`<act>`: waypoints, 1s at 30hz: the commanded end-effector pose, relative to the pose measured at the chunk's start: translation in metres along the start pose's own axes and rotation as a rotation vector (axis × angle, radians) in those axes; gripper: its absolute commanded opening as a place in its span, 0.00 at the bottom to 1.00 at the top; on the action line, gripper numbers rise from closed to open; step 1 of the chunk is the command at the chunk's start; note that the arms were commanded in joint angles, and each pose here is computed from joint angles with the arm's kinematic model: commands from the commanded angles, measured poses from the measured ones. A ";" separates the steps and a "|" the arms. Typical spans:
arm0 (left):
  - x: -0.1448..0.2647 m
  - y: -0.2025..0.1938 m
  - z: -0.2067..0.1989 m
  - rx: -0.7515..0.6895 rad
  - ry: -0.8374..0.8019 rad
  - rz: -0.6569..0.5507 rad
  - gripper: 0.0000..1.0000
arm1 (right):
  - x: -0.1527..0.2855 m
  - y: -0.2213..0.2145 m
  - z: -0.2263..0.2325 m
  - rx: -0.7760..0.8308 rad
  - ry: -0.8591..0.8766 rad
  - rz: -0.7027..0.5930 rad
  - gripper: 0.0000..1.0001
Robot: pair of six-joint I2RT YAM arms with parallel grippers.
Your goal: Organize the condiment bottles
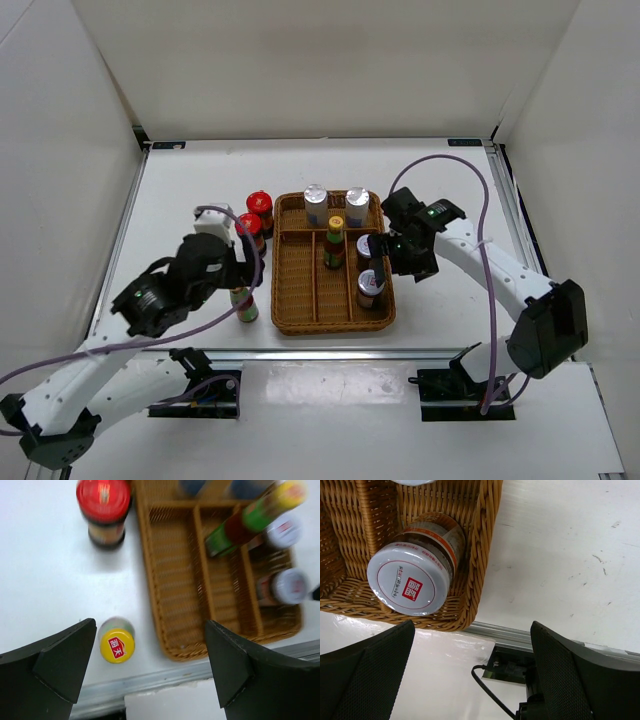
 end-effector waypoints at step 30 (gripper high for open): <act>-0.009 0.075 -0.027 -0.020 0.070 -0.037 0.11 | 0.012 -0.016 -0.007 -0.010 0.038 -0.019 1.00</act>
Point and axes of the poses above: each gripper's point midway between its finger pads, its own x axis back along the fingers, its own z axis along the line the jaws close on, y = z × x, the point moved 8 cm from there along x, back along the fingers, and after that the axes turned 7 degrees about -x, right-handed, at the moved point
